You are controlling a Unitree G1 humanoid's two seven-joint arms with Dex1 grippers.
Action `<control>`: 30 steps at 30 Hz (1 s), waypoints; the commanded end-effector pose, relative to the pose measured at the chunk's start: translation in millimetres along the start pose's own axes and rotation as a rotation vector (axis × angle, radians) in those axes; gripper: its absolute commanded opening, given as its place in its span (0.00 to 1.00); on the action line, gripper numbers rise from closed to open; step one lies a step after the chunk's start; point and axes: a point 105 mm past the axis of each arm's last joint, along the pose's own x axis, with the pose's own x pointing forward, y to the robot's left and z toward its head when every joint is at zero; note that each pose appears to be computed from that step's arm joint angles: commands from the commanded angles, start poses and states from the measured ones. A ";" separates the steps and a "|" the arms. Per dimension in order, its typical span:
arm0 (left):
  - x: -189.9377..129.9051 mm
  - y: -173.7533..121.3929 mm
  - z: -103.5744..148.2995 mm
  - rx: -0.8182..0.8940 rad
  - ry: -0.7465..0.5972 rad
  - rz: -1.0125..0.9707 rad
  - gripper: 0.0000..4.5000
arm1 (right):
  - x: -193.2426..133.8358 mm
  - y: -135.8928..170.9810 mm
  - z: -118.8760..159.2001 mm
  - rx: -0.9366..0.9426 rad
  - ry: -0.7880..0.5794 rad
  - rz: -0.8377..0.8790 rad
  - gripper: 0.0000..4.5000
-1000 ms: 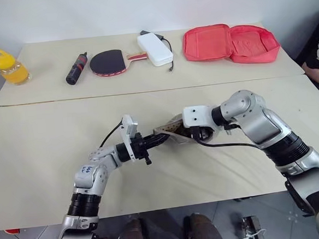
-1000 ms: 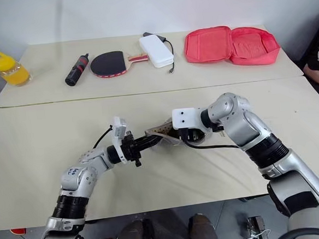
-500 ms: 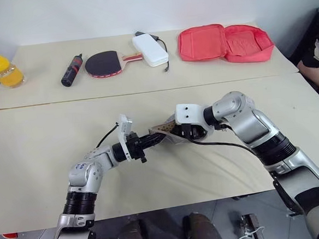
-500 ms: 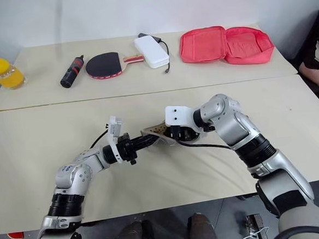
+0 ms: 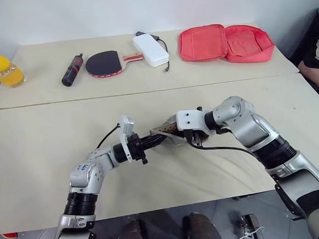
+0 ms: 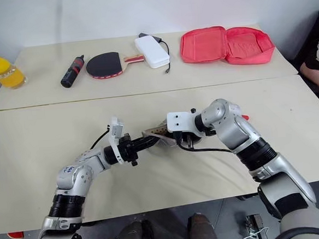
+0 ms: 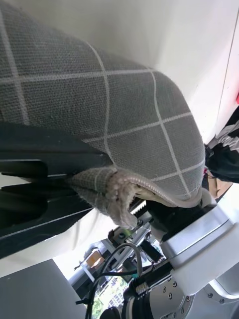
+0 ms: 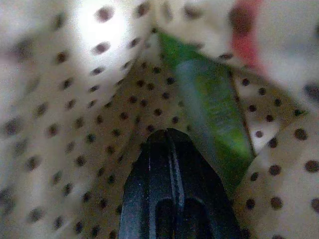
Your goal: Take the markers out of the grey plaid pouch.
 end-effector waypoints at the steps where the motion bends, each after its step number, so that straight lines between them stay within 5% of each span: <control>1: -1.2 -1.6 5.6 0.012 -0.012 -0.003 0.00 | -17.2 12.9 7.2 0.006 -0.026 0.067 0.01; 13: 7.3 -47.1 27.2 -0.202 -0.053 -0.251 0.00 | -69.0 22.1 32.6 0.041 -0.124 0.144 0.01; 16: 6.4 -35.4 27.6 -0.180 -0.046 -0.186 0.00 | -70.1 25.6 34.2 0.052 -0.130 0.156 0.01; 20: -1.3 2.8 -8.6 0.050 0.163 0.039 0.00 | -48.1 22.3 19.8 0.007 -0.068 0.093 0.01; 24: -5.3 12.7 -20.1 0.087 0.191 0.067 0.00 | -35.5 21.8 18.2 -0.008 -0.056 0.079 0.01; 30: 6.2 8.9 -10.8 0.102 0.099 0.031 0.00 | -35.5 6.3 25.5 -0.006 -0.089 0.013 0.36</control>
